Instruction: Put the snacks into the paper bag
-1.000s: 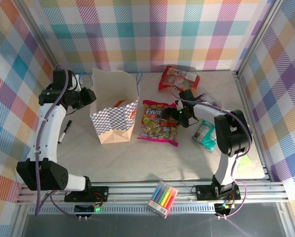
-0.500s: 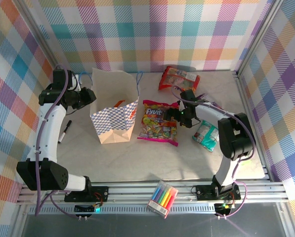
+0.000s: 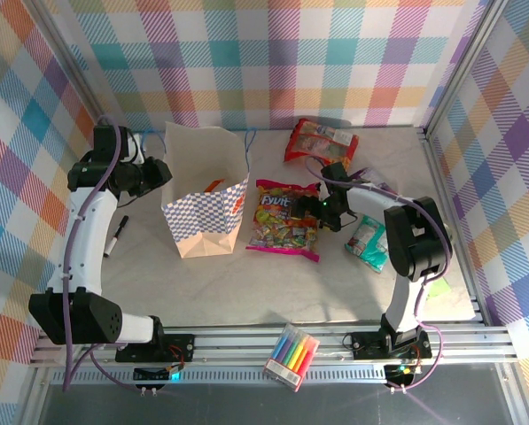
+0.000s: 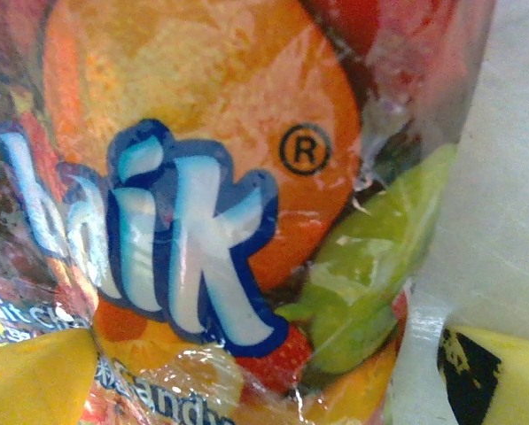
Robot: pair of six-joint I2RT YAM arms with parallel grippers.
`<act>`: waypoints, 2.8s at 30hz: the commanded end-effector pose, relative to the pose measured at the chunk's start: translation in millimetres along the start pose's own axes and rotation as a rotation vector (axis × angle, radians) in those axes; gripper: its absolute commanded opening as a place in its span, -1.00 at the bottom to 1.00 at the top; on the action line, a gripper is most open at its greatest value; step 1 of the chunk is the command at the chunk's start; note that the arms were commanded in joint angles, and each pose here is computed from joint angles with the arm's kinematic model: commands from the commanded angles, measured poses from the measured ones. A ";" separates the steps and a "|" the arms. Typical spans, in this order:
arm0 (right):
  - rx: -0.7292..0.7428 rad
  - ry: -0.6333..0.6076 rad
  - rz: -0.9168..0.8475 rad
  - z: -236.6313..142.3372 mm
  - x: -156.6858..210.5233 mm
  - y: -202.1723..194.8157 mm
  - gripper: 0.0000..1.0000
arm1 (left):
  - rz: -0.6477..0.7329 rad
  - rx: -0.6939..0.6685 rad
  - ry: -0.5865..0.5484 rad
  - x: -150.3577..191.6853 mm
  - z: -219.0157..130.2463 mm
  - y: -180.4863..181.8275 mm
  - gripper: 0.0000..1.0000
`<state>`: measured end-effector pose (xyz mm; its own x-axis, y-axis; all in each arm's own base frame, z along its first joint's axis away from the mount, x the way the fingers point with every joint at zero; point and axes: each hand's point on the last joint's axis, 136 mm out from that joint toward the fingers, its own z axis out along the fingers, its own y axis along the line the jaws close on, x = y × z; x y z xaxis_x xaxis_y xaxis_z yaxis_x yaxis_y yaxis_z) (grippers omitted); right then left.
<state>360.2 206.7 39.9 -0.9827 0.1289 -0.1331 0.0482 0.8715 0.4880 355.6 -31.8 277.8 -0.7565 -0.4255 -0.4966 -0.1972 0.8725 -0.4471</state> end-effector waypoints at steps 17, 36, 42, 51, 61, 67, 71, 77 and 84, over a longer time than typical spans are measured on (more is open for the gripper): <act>0.041 0.067 0.172 45.3 17.8 1.8 0.10 | -0.016 -0.017 -0.001 6.8 -14.7 5.3 -0.42; 0.138 0.061 0.122 28.7 20.8 -10.8 -1.00 | -0.013 -0.007 -0.001 10.3 -13.5 5.6 -0.42; 0.181 0.037 0.081 12.0 16.4 -10.7 -1.00 | -0.010 -0.005 -0.012 8.8 -16.9 4.3 -0.42; 0.195 -0.036 0.042 -18.5 6.2 -1.8 -1.00 | 0.002 0.016 -0.038 1.8 -25.6 -3.1 -0.41; 0.190 -0.126 -0.038 -64.7 -8.9 19.5 -1.00 | 0.016 0.049 -0.073 -10.5 -34.7 -14.2 -0.34; 0.168 -0.181 -0.063 -92.3 -15.2 34.0 -1.00 | 0.016 0.054 -0.082 -16.5 -35.5 -17.3 -0.21; 0.144 -0.230 -0.083 -115.9 -18.2 46.7 -1.00 | 0.015 0.052 -0.081 -17.7 -33.3 -16.8 -0.20; 0.118 -0.314 -0.137 -156.2 -20.6 69.0 -1.00 | 0.007 0.059 -0.041 -13.0 -21.4 -15.4 -0.19; 0.086 -0.423 -0.209 -209.3 -19.6 98.7 -1.00 | 0.006 0.040 -0.018 -11.5 -11.4 -10.1 -0.18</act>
<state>342.7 183.8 205.0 -0.9014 0.1154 -0.4173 -0.0176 0.9533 0.3015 358.2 -35.6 294.9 -0.7474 -0.4218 -0.5133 -0.1690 0.8679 -0.4671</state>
